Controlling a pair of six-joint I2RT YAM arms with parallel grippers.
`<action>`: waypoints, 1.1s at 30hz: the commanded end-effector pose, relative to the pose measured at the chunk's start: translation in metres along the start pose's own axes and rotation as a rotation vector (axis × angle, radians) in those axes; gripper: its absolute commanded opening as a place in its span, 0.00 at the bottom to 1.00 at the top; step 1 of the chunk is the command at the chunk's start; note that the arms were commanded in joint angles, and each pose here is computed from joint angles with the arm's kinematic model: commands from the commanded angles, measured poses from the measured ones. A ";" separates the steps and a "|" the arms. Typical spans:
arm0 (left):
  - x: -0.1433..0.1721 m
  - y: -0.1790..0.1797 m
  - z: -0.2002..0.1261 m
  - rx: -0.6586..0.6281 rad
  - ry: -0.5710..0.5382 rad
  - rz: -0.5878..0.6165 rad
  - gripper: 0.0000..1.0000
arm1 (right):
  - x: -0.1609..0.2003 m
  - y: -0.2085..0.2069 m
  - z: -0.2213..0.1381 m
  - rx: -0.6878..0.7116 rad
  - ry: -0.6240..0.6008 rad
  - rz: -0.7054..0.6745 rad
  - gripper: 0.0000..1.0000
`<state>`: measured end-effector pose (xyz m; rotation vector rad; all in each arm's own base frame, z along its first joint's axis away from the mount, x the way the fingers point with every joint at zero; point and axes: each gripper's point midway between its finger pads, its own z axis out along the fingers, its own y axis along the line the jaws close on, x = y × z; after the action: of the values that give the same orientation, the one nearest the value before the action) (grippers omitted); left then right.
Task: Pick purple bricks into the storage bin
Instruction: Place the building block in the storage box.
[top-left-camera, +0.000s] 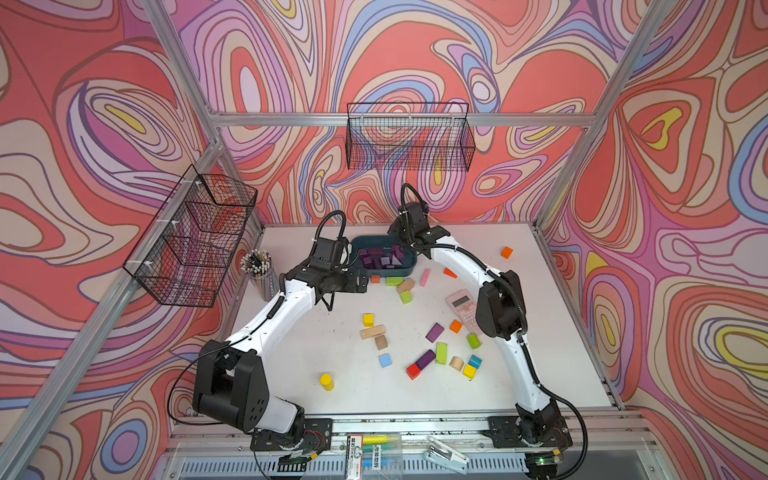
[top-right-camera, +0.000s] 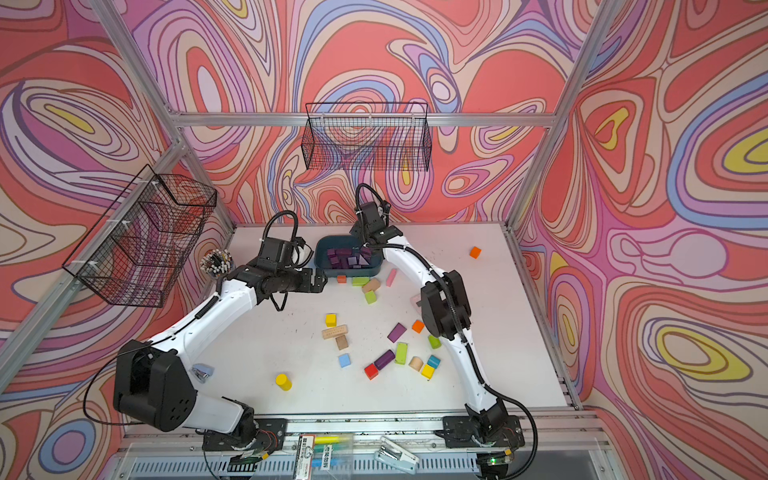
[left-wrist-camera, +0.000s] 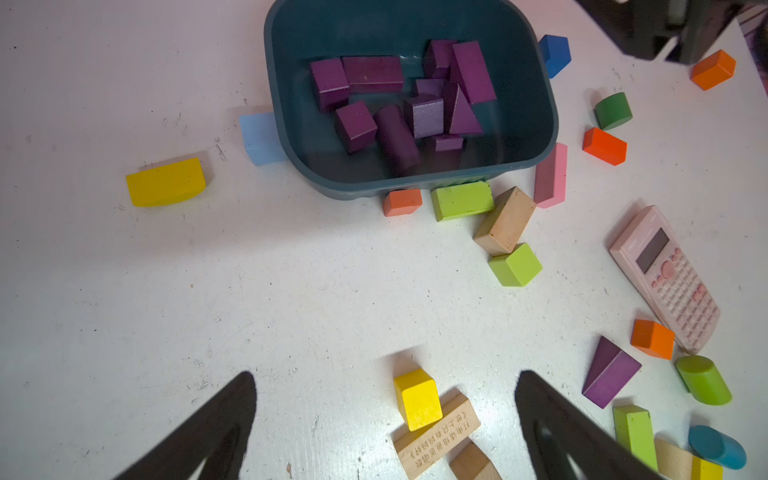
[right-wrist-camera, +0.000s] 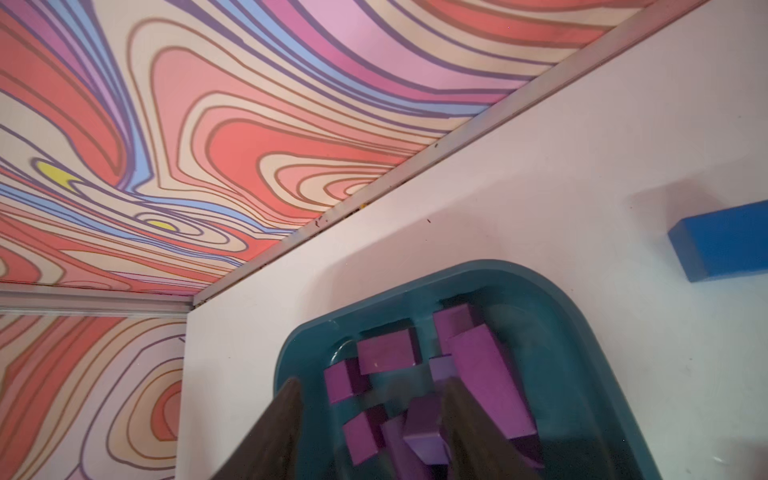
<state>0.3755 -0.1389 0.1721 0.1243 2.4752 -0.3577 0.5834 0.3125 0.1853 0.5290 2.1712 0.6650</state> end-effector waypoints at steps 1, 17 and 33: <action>-0.004 0.003 -0.008 -0.019 0.001 -0.010 1.00 | -0.012 0.004 -0.021 -0.004 -0.013 0.037 0.56; 0.004 0.006 0.003 -0.040 0.076 -0.083 1.00 | -0.005 -0.038 -0.096 0.118 0.016 -0.119 0.56; 0.034 -0.054 0.017 0.046 0.055 0.181 1.00 | 0.003 -0.156 -0.168 0.262 0.047 -0.113 0.58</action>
<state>0.3562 -0.1768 0.1460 0.2512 2.5417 -0.3289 0.4331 0.1585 0.1818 0.5020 2.3382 0.3288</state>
